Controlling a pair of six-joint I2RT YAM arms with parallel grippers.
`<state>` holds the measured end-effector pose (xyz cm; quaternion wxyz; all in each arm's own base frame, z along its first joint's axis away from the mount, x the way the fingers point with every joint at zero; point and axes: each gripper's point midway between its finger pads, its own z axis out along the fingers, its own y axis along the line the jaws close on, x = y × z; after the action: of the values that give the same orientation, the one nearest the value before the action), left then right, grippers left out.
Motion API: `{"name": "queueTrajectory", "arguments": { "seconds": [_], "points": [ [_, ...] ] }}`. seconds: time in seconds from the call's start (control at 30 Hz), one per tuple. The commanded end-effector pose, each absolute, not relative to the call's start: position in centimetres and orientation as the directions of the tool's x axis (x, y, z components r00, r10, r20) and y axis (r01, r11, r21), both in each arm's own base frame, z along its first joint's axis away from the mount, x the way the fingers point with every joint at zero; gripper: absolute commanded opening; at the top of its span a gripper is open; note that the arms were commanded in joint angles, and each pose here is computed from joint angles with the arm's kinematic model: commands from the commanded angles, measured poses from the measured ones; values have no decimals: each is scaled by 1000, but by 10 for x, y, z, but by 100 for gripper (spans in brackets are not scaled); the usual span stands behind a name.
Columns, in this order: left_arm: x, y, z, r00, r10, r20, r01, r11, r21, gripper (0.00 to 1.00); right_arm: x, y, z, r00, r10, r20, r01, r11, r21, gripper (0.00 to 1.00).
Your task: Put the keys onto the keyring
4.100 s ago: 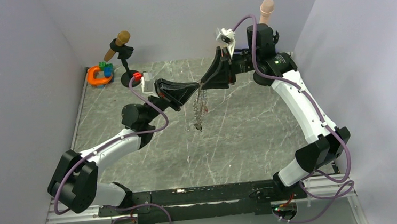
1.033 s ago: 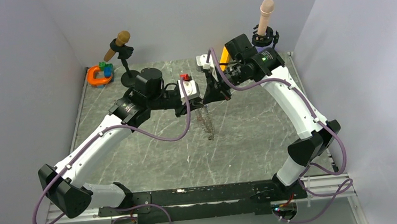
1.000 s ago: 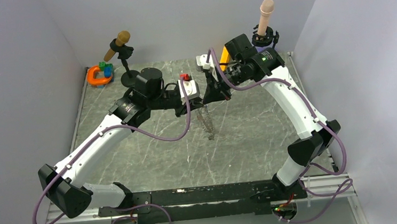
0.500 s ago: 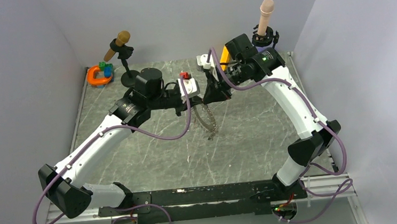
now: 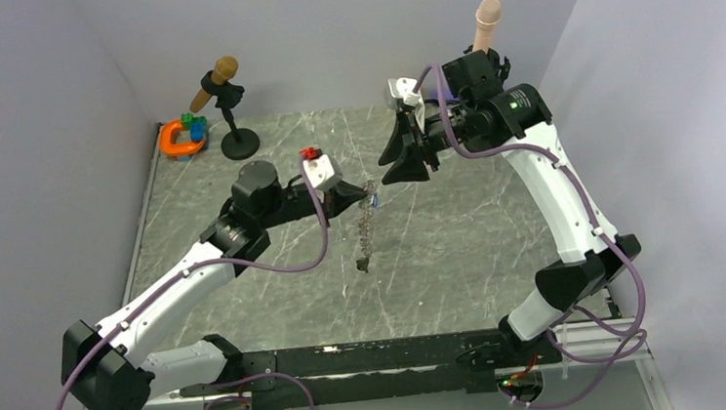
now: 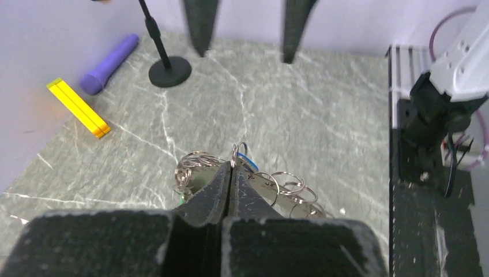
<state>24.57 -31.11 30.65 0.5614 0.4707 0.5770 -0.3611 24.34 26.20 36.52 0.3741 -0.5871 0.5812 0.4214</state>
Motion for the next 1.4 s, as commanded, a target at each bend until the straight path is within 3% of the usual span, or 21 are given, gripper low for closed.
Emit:
{"name": "queueTrajectory", "arguments": {
  "seconds": [0.0,0.2,0.43,0.77,1.37],
  "points": [
    [243,-302,387,151,-231,-961,932,357,61,0,223,263,386,28,-287,-958,-995,-97,0,47],
    [239,-294,401,70,-502,-862,945,310,-104,0,220,264,385,12,-266,-964,-995,-98,15,46],
    [235,-291,416,42,-646,-762,963,228,-141,0,233,266,397,-27,-231,-973,-998,-50,39,45],
    [238,-296,419,55,-640,-766,966,227,-121,0,252,260,410,-95,-184,-978,-995,40,89,43],
    [241,-298,419,53,-627,-777,966,230,-120,0,252,270,392,-162,-204,-965,-987,20,161,34]
  ]
}}
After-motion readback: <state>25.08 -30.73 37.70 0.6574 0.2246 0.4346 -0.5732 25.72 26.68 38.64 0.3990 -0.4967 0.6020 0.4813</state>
